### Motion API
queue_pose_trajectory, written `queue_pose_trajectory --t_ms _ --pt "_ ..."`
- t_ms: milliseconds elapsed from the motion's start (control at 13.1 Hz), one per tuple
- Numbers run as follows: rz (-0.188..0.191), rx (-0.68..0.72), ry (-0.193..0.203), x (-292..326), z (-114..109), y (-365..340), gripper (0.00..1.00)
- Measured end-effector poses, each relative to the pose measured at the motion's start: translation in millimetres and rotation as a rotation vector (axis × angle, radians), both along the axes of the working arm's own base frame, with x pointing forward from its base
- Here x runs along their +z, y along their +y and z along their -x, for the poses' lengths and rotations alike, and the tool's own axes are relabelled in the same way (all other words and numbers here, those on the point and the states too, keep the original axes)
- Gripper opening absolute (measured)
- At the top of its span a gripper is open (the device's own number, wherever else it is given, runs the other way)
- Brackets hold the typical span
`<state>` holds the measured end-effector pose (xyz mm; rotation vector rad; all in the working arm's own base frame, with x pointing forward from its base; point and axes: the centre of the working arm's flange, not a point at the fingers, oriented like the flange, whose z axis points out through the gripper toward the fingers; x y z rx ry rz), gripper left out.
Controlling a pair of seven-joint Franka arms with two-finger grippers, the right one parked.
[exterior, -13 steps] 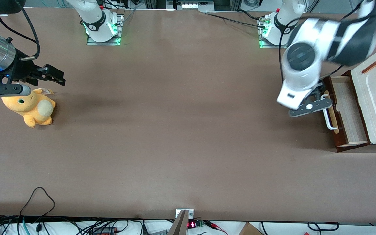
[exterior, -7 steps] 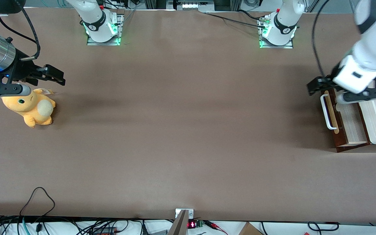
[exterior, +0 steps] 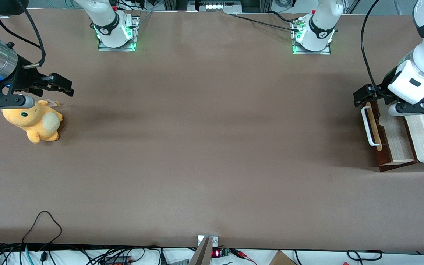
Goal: Open lower drawer with left arm only
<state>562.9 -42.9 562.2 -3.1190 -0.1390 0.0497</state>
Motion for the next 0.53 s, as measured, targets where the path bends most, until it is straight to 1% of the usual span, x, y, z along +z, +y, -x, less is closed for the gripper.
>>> queue_pose_trajectory --t_ms 229,534 --pt "0.0 -0.001 -0.004 2.2 0.1 -0.3 1.0" --pt "0.001 -0.001 -0.02 9.8 0.2 -0.4 1.0"
